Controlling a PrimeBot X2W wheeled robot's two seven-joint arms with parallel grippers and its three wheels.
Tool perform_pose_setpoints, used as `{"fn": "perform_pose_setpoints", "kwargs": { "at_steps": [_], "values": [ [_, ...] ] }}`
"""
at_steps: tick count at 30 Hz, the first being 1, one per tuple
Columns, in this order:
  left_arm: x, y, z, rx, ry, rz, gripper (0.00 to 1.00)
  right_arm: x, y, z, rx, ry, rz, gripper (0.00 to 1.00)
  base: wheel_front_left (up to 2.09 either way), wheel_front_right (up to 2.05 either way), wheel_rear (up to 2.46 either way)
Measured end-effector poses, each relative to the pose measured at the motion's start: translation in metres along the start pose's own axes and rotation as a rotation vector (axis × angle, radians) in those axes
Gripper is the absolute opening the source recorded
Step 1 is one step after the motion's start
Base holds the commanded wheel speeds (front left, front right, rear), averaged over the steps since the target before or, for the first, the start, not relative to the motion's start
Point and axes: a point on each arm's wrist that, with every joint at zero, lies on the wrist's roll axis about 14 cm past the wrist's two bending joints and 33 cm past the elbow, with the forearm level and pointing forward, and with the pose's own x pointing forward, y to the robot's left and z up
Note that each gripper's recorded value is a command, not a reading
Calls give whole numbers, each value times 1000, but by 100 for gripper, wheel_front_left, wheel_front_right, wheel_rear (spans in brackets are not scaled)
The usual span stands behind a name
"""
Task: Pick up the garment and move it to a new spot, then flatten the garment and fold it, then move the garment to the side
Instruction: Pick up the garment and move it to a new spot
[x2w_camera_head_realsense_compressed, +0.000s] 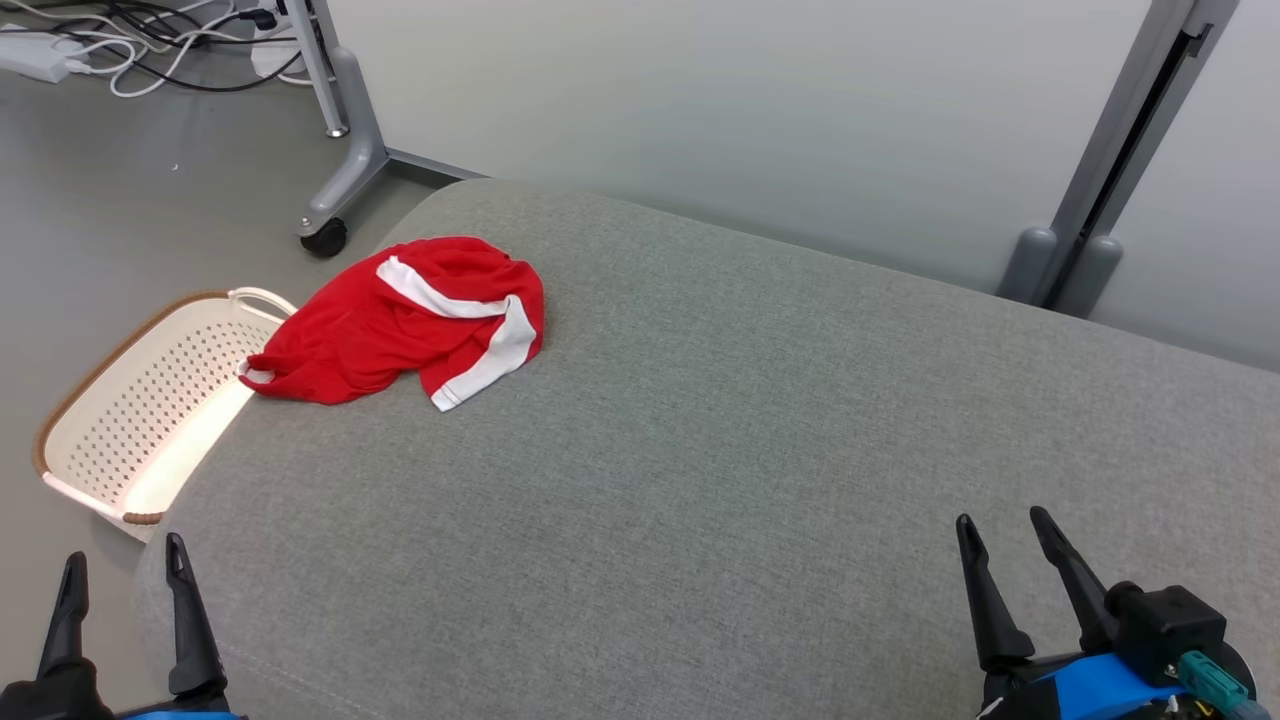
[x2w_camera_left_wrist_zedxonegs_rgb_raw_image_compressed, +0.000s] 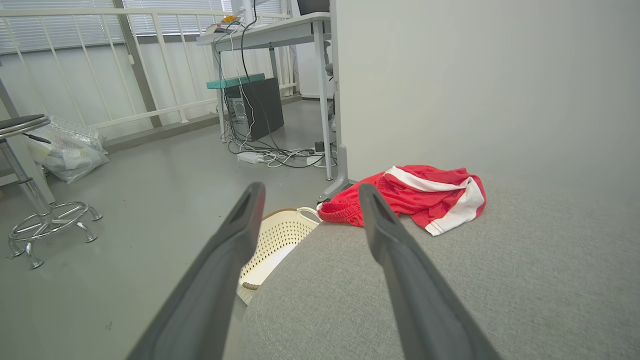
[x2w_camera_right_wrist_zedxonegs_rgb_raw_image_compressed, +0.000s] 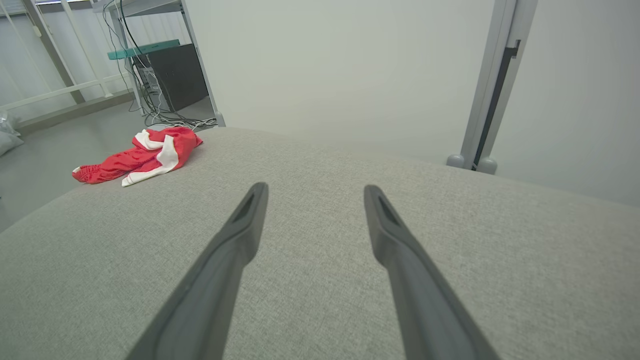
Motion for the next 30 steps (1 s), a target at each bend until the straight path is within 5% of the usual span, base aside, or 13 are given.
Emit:
{"fn": "perform_pose_setpoints", "kwargs": {
  "at_steps": [8, 21, 30],
  "values": [
    [27, -20, 7, 2, -22, -48, 100, -6, -20, -6, 9, 18, -55, 100, 0, 0, 0],
    [174, -129, 40, 16, -129, -247, 100, -26, -144, -15, -92, 76, -309, 100, 0, 0, 0],
    [259, -187, 3, 44, -44, -298, 100, -50, -209, -25, -166, 136, -451, 100, 0, 0, 0]
  ]
}}
